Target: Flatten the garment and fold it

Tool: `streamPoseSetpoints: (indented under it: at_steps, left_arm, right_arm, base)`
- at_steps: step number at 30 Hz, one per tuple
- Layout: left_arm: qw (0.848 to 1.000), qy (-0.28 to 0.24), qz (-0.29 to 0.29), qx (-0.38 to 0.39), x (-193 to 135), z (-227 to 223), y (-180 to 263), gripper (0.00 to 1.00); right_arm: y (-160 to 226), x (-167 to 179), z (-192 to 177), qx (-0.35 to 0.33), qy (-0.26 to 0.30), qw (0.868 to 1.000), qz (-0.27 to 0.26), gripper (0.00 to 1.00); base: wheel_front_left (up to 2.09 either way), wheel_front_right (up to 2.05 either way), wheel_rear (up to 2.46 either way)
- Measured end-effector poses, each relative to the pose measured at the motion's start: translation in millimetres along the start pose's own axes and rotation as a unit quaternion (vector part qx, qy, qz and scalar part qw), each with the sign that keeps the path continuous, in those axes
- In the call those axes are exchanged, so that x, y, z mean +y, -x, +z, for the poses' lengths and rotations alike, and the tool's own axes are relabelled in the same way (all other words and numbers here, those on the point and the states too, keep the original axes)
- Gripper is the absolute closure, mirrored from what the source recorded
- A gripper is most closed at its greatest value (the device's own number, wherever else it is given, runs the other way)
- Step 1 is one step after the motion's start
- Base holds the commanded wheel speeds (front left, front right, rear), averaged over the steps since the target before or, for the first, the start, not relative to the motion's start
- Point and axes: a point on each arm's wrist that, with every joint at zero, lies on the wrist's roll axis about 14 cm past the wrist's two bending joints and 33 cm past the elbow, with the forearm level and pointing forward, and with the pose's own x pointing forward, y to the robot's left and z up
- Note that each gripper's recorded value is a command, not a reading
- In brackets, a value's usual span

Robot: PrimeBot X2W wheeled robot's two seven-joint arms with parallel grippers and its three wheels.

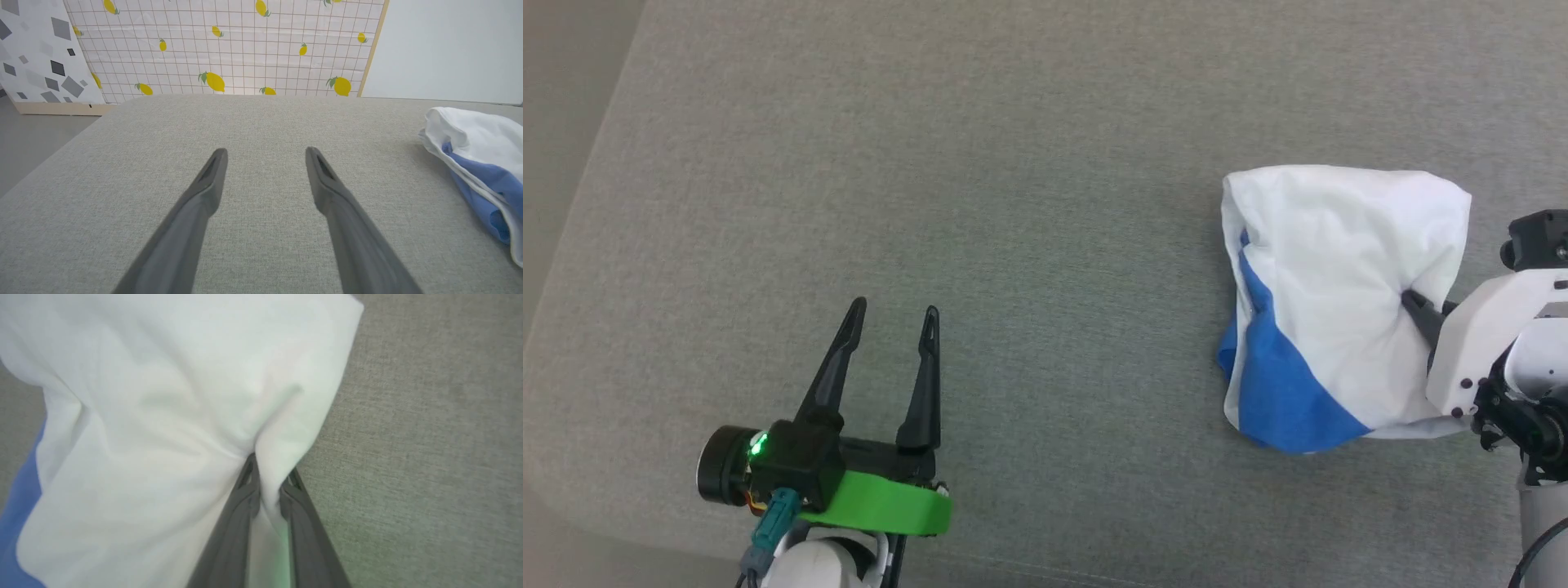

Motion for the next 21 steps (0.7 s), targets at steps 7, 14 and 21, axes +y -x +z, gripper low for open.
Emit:
streamPoseSetpoints:
  at_steps: [7,14,21]
  left_arm:
    - [0.999,0.004,-0.043,-0.01,-24,2,-10,0.0]
    - [0.997,0.007,-0.072,-0.007,-40,-5,-20,0.0]
    - [0.995,0.006,-0.095,-0.006,-49,-13,-36,0.0]
  right_arm:
    - [29,-45,12,-0.01,0.063,0.996,-0.066,1.0]
    - [55,-97,27,-0.011,0.103,0.984,-0.144,1.0]
    - [82,-157,39,0.003,0.152,0.96,-0.235,1.0]
  base:
    - [0.0,0.0,0.0]
    - [0.0,0.0,0.0]
    - [0.0,0.0,0.0]
